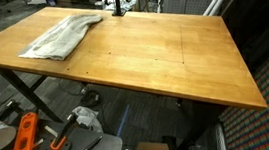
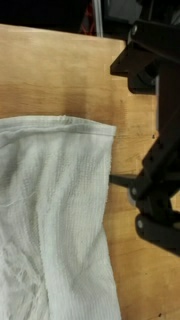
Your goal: Fold the cloth
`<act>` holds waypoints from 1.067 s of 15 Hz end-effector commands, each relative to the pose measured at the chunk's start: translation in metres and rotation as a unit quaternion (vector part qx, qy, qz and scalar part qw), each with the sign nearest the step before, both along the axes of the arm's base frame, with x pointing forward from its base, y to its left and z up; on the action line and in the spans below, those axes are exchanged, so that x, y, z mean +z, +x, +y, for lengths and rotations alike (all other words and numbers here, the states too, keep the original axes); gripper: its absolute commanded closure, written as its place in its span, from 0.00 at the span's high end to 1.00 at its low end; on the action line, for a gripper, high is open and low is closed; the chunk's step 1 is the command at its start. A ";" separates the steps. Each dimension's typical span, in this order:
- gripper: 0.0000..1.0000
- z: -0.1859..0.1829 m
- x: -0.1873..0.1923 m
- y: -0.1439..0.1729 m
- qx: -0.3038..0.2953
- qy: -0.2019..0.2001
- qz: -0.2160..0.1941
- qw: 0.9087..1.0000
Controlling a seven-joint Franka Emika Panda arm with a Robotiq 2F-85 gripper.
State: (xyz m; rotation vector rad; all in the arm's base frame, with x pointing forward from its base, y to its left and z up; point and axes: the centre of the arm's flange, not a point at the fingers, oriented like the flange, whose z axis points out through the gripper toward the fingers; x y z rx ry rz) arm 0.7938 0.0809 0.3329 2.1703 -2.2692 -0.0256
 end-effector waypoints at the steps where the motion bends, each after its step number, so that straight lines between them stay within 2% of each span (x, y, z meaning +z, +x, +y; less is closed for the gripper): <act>1: 1.00 0.062 0.037 -0.025 0.101 0.006 -0.003 0.995; 4: 1.00 0.129 0.032 -0.049 0.180 -0.003 0.010 0.984; 8: 1.00 0.194 0.003 -0.051 0.283 -0.025 0.034 0.958; 11: 1.00 0.200 -0.028 -0.052 0.344 -0.080 0.046 0.935; 15: 1.00 0.176 -0.055 -0.045 0.413 -0.147 0.043 0.898; 16: 1.00 0.169 -0.057 -0.040 0.423 -0.150 0.037 0.893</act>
